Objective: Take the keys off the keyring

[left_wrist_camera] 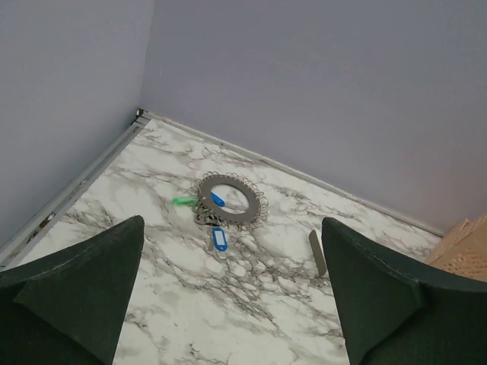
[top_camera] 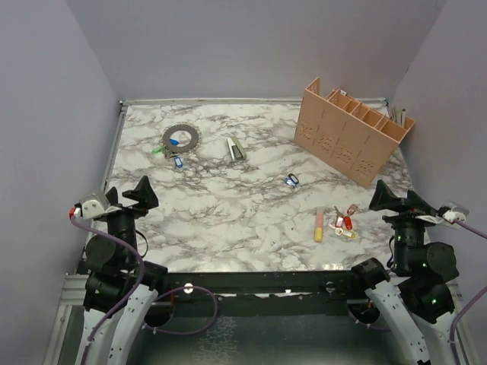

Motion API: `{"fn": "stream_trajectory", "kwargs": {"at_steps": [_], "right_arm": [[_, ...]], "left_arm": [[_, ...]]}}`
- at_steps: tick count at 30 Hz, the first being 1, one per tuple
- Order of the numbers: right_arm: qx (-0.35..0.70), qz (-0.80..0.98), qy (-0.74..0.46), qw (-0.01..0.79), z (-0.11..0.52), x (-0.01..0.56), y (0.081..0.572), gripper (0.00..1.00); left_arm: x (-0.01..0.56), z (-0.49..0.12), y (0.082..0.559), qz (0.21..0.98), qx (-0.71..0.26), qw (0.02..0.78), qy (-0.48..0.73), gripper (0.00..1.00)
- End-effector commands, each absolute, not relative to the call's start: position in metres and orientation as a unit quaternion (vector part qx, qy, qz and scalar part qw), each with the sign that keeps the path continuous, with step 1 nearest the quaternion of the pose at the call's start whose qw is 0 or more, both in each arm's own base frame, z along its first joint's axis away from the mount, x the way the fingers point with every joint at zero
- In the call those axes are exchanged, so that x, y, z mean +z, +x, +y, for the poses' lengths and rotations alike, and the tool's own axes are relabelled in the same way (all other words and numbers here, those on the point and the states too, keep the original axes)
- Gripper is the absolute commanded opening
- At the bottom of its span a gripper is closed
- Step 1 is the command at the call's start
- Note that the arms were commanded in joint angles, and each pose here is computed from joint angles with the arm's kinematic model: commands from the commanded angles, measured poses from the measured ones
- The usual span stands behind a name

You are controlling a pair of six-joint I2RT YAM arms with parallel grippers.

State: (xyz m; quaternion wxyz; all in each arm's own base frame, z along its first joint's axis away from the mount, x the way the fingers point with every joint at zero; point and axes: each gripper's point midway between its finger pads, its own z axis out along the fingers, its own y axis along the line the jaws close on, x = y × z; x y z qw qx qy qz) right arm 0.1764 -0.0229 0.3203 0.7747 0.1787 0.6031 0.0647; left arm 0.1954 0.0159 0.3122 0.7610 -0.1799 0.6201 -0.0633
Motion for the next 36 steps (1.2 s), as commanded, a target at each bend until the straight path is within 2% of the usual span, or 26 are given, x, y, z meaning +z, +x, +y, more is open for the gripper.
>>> {"fn": "stream_trajectory", "kwargs": {"at_steps": [1,12,18,20,25,30,36], "right_arm": [[0.081,0.555,0.199,0.804,-0.037,0.343,0.151,1.00],[0.119,0.536,0.202,0.811,-0.035,0.362,0.140,1.00],[0.152,0.559,0.021,0.815,0.021,0.357,0.143,1.00],[0.160,0.561,-0.005,0.812,0.030,0.355,0.142,1.00],[0.157,0.579,0.051,0.798,0.018,0.343,0.148,1.00],[0.156,0.585,0.061,0.793,0.016,0.339,0.149,1.00],[0.147,0.590,0.073,0.790,0.011,0.336,0.150,1.00]], "left_arm": [[0.314,0.021,0.193,0.612,-0.056,0.767,-0.186,0.99],[0.309,0.018,0.201,0.625,-0.053,0.757,-0.186,0.99],[0.306,-0.002,0.213,0.649,-0.080,0.741,-0.149,0.99],[0.302,-0.011,0.221,0.666,-0.089,0.728,-0.137,0.99],[0.278,-0.039,0.256,0.730,-0.109,0.666,-0.113,0.99],[0.244,-0.080,0.305,0.806,-0.138,0.570,-0.081,0.99],[0.194,-0.089,0.368,0.873,-0.065,0.482,-0.045,0.99]]}}
